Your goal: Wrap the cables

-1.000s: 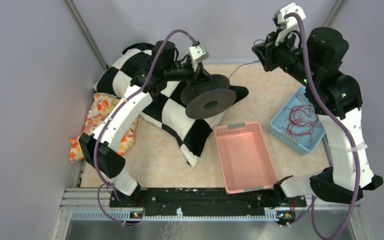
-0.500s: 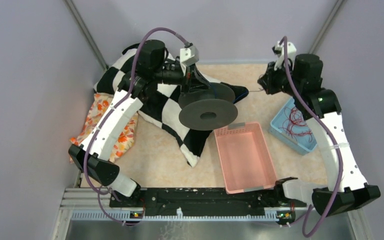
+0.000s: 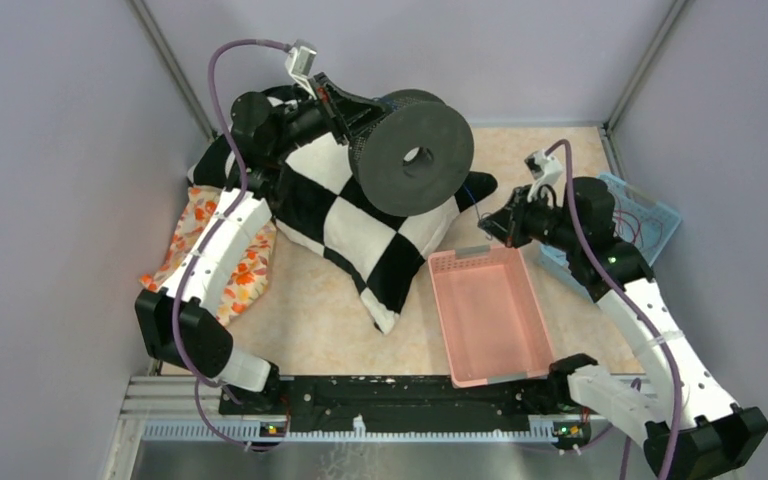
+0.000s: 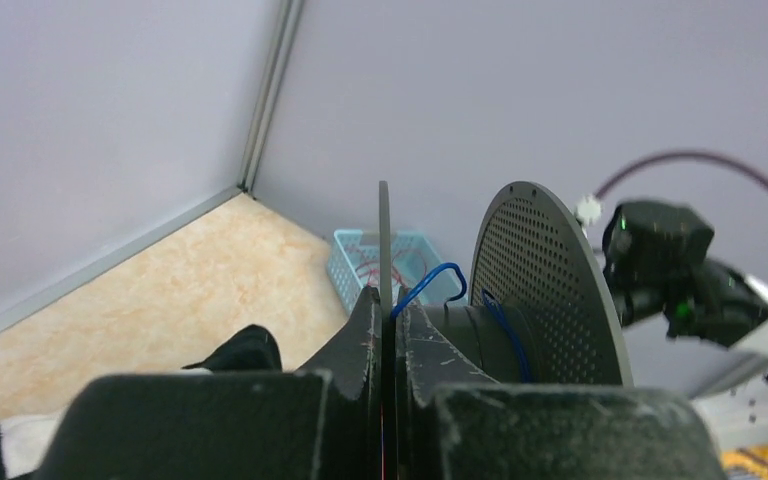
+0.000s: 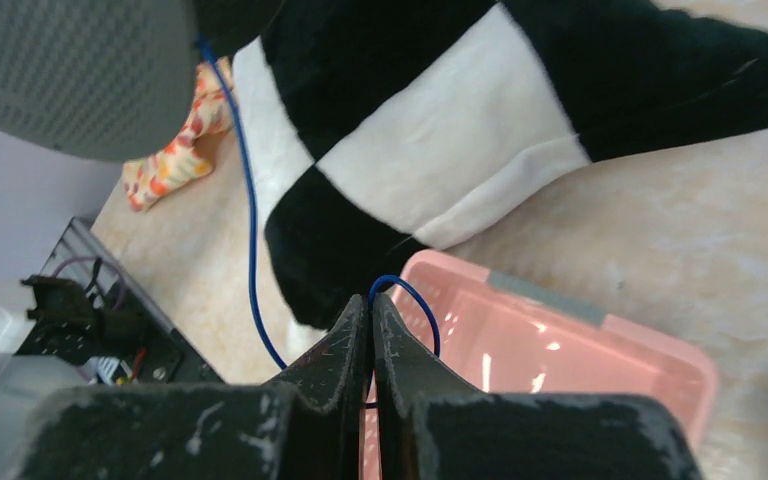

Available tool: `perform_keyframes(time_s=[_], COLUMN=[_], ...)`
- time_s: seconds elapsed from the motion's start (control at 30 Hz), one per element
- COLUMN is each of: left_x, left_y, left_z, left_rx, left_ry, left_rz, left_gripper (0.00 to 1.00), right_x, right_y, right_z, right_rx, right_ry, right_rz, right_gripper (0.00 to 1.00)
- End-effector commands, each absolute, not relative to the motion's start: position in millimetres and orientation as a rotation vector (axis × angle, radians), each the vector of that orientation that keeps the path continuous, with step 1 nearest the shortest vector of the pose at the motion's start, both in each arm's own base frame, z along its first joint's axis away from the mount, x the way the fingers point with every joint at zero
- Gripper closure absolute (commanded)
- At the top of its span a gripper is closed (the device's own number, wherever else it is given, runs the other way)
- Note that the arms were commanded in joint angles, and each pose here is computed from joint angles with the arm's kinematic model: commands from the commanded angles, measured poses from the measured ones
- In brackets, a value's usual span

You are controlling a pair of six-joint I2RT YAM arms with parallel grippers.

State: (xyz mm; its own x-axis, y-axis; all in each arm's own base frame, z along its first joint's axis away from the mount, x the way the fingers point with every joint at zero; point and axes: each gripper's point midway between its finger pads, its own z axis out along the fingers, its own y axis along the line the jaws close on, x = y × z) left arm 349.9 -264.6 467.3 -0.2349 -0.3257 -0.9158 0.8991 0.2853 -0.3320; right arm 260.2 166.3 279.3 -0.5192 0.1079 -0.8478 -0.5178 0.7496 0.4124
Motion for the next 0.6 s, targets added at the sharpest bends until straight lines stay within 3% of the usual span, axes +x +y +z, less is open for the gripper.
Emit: perform_keyframes(time_s=[0.0, 0.3, 0.43, 0.57], left_x=[352, 377, 390, 391], left_y=[-245, -237, -223, -224], left_z=[526, 503, 481, 475], left_rx=[0.348, 0.071, -0.126, -0.113], left_ry=[1.134, 1.197, 1.23, 1.255], left_rz=[-1.316, -1.426, -1.304, -1.105], left_gripper=[1.0, 1.0, 1.0, 1.0], right_x=[250, 244, 248, 249], right_y=[196, 242, 246, 256], right_z=[294, 282, 281, 288], right_rx=[-0.315, -0.328, -0.321, -0.354], right_ry=[1.889, 1.893, 1.897, 1.918], right_rz=[0.916, 0.965, 0.947, 0.939], right_gripper=[1.0, 1.0, 1.0, 1.0])
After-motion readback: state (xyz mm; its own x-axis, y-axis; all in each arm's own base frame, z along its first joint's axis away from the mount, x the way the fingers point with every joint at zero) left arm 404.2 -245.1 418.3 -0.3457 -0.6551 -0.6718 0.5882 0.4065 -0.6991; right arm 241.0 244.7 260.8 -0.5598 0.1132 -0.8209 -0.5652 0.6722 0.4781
